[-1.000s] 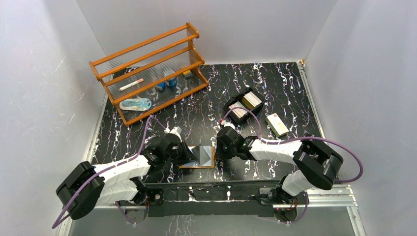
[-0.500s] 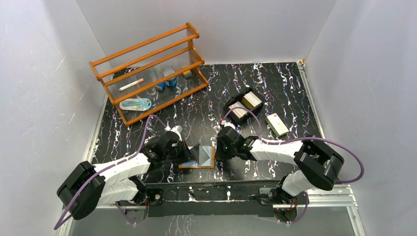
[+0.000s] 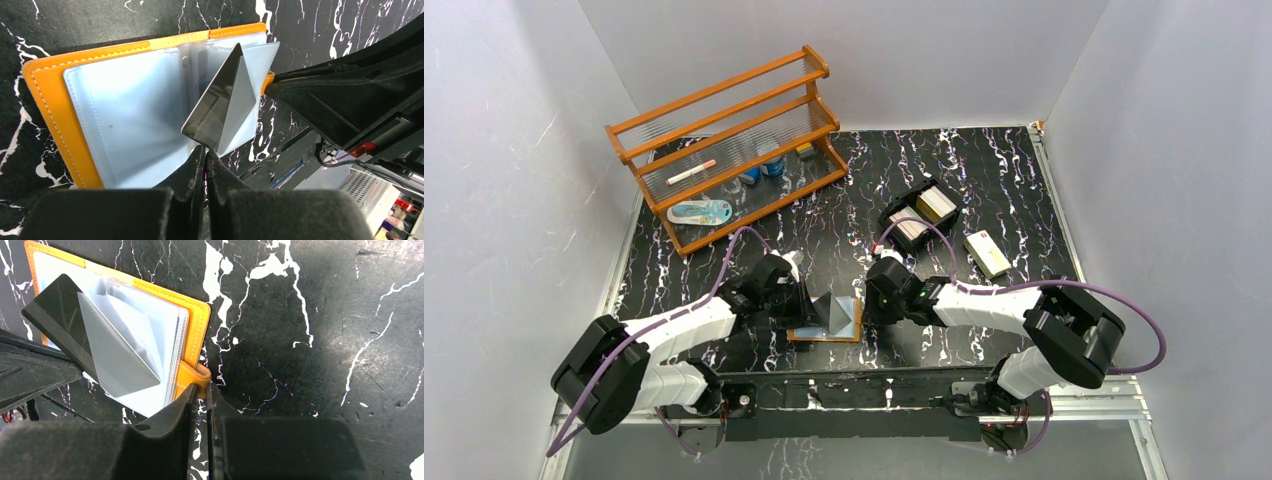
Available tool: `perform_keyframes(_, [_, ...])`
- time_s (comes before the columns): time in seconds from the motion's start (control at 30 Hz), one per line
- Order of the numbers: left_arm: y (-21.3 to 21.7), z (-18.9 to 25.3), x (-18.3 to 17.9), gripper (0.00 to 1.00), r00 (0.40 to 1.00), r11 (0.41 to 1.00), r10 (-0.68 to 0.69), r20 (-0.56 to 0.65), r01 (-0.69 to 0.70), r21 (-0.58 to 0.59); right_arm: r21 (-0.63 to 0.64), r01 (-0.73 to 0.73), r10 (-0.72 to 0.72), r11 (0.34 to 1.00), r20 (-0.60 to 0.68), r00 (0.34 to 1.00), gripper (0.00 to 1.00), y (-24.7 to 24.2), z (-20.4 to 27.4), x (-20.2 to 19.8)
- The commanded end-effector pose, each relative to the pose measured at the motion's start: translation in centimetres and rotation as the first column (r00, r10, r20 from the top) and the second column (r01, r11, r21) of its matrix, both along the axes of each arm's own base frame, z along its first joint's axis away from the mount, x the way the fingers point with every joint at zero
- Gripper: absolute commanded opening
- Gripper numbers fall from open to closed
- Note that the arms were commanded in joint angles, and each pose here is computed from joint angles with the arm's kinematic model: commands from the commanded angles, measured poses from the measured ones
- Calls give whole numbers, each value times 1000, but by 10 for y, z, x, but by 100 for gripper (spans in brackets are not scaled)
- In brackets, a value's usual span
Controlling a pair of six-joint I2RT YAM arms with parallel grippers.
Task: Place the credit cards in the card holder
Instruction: Insert the credit card into the card holder.
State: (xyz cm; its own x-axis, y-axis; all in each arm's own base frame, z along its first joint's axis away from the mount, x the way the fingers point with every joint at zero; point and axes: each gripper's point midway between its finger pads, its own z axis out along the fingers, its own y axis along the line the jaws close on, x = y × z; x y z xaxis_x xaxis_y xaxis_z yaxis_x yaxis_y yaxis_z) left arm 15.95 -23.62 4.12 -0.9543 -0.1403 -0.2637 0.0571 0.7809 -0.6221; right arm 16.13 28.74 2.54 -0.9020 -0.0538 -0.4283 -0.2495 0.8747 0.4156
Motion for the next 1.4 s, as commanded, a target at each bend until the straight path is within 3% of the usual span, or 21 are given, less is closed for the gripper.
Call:
perform_keyframes(0.0, [-1, 4, -4, 0, 998, 999, -50, -35, 50, -7, 33, -11, 10, 999, 34, 999, 20, 5, 15, 4])
perform_keyframes(0.4, [8, 3, 4, 2, 997, 999, -24, -71, 27, 35, 41, -8, 7, 999, 43, 999, 20, 4, 19, 4])
perform_keyframes(0.5, [10, 6, 8, 34, 994, 997, 72, -80, -71, 18, 65, -15, 12, 998, 48, 999, 20, 9, 25, 5])
perform_keyframes(0.63, [2, 19, 16, 52, 982, 975, 180, -56, -186, -122, 96, -18, 11, 995, 73, 997, 26, 20, 39, 13])
perform_keyframes(0.7, [2, 24, 20, 53, 974, 962, 219, -51, -224, -153, 104, -21, 12, 994, 81, 997, 27, 25, 42, 16])
perform_keyframes(0.93, [8, 18, 28, 56, 963, 958, 265, -43, -269, -105, 179, -82, 69, 980, 80, 994, 31, 53, 52, 19])
perform_keyframes(1.37, [16, 1, 25, 58, 953, 951, 298, -56, -302, -71, 148, -86, 87, 985, -3, 996, 34, 56, 27, 11])
